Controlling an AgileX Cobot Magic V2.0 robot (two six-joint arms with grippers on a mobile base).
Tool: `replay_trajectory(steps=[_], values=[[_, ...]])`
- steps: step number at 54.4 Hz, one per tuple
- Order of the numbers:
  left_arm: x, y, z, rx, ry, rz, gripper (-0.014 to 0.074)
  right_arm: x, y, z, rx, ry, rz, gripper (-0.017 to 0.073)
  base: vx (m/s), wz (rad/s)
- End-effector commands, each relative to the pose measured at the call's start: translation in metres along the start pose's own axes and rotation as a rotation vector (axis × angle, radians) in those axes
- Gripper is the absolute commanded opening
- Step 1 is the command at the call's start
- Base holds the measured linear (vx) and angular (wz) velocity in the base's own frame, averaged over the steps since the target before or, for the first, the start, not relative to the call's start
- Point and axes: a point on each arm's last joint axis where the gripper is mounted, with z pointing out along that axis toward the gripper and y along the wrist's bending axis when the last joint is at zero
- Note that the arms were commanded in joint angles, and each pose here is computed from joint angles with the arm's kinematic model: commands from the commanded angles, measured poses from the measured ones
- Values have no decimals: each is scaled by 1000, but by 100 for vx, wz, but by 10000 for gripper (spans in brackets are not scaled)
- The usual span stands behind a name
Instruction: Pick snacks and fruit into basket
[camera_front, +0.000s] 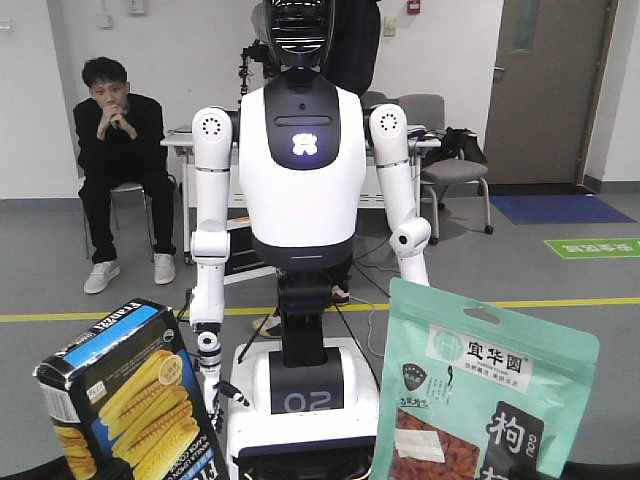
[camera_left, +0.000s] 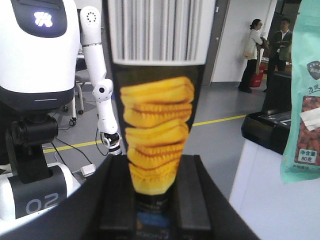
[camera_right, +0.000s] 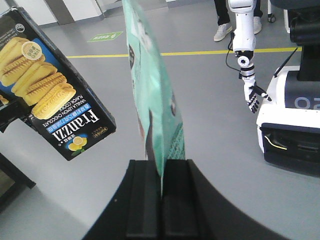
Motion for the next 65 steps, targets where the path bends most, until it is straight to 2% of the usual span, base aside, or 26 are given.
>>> replay_trajectory(steps=[1, 38, 65], values=[[-19, -5, 0, 45, -131, -7, 0, -11, 3, -3, 2, -42, -21, -9, 41, 0], [-19, -5, 0, 45, -131, -7, 0, -11, 3, -3, 2, -42, -21, -9, 34, -1], [-19, -5, 0, 45, -131, -7, 0, -11, 3, -3, 2, -42, -21, -9, 20, 2]])
